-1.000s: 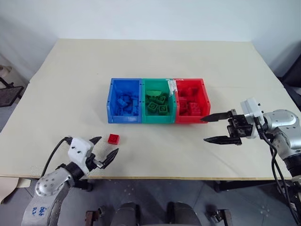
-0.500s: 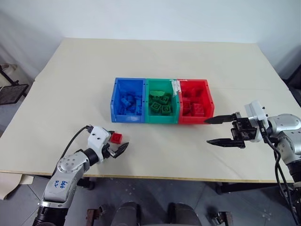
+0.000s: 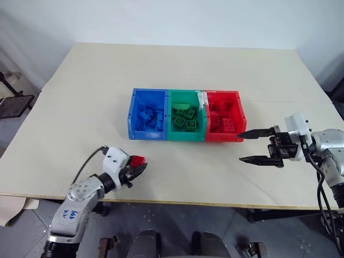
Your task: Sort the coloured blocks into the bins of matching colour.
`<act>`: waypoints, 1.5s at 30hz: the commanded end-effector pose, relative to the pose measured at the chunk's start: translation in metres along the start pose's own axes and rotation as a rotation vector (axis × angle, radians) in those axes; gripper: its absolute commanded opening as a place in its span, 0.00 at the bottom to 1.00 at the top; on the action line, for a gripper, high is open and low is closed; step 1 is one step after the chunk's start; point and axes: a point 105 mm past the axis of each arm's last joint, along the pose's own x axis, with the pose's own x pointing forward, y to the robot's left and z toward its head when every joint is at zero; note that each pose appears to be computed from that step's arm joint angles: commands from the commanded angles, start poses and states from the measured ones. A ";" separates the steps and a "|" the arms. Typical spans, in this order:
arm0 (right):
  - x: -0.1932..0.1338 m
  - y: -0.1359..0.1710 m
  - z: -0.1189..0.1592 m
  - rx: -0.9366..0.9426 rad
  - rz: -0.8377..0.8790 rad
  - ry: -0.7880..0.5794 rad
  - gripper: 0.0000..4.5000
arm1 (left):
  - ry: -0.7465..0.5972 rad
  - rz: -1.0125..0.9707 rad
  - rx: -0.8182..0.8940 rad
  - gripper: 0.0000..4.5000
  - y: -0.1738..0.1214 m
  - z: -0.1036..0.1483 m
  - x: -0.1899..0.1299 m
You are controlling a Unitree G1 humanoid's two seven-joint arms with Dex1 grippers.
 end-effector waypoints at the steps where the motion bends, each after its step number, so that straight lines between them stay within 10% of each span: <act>1: -0.010 0.005 0.013 -0.021 0.031 -0.066 0.82 | -0.160 -0.130 0.048 0.43 -0.031 0.033 0.015; 28: -0.030 0.027 -0.001 0.048 -0.292 -0.156 0.82 | -0.451 -0.394 0.231 0.43 -0.101 0.178 0.196; 36: -0.033 0.027 0.001 0.052 -0.307 -0.141 0.82 | -0.506 -0.355 0.273 0.99 -0.085 0.186 0.189; 45: -0.026 0.012 0.003 0.045 -0.259 -0.133 0.82 | -0.503 -0.366 0.308 0.99 -0.074 0.164 0.163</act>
